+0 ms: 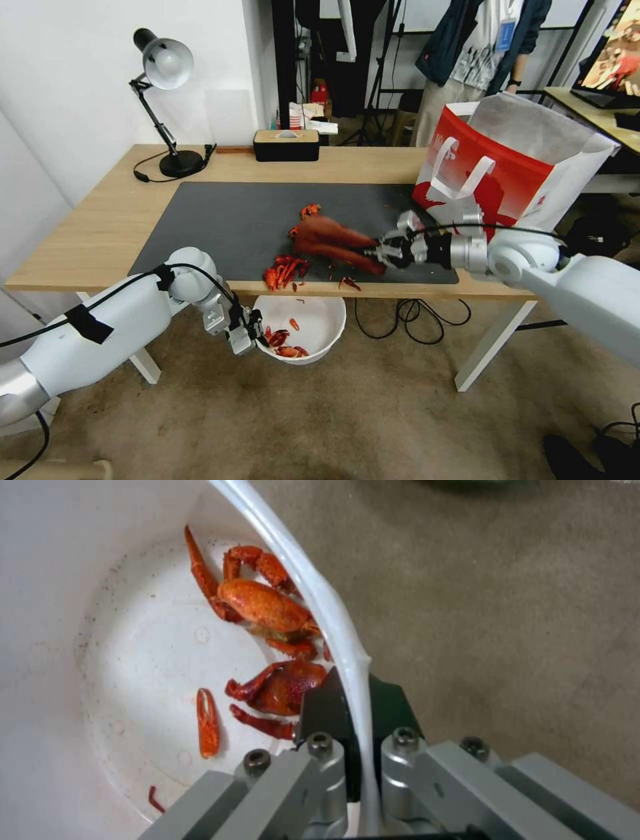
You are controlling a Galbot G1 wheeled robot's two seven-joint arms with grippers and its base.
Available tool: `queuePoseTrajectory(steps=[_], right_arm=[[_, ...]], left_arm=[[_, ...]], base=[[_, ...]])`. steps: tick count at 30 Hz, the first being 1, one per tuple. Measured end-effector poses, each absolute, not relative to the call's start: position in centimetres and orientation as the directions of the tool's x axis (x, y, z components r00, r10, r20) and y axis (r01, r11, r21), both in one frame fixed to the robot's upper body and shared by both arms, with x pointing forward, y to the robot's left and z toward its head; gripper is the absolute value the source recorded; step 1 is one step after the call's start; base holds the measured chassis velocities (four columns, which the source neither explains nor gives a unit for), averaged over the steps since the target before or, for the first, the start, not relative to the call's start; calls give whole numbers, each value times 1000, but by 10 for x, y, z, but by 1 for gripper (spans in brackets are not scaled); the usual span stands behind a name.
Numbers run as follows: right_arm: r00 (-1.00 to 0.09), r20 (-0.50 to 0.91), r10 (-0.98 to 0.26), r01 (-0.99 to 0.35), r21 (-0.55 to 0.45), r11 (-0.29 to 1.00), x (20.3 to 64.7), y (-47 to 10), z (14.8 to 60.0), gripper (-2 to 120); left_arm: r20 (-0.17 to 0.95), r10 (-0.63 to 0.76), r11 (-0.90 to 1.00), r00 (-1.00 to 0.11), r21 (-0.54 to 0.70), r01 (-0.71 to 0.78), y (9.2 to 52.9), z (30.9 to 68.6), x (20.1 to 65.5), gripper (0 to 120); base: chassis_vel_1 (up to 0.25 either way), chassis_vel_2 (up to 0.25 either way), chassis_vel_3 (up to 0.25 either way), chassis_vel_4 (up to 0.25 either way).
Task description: Sweep shrimp from table into container with towel, then put container into takeout bag.
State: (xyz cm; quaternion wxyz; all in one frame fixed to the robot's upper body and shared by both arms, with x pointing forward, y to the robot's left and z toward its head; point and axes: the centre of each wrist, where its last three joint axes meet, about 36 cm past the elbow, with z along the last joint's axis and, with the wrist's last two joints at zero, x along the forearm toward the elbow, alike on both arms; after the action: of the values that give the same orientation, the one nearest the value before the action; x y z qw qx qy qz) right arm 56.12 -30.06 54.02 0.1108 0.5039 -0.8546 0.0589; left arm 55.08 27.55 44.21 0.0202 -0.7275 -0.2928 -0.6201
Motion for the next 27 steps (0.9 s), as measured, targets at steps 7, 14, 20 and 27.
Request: queuePoseTrajectory(steps=[7, 14, 20, 27], right_arm=[[-683, 302, -665, -722, -144, 677, 632, -285, 531, 5], [-717, 357, -599, -680, -164, 715, 676, -278, 515, 5], [-691, 397, -604, -697, -144, 702, 697, -272, 502, 5], [-610, 426, -668, -767, -106, 633, 716, -255, 488, 5]], left_arm=[[914, 403, -812, 44, 335, 479, 296, 443, 554, 0], [915, 403, -802, 35, 334, 496, 309, 444, 557, 0], [914, 404, -795, 33, 333, 508, 319, 442, 557, 0], [909, 415, -793, 34, 343, 504, 321, 444, 551, 0]], base=[[0, 0, 0, 0], [0, 0, 0, 0], [0, 0, 0, 0], [0, 0, 0, 0]])
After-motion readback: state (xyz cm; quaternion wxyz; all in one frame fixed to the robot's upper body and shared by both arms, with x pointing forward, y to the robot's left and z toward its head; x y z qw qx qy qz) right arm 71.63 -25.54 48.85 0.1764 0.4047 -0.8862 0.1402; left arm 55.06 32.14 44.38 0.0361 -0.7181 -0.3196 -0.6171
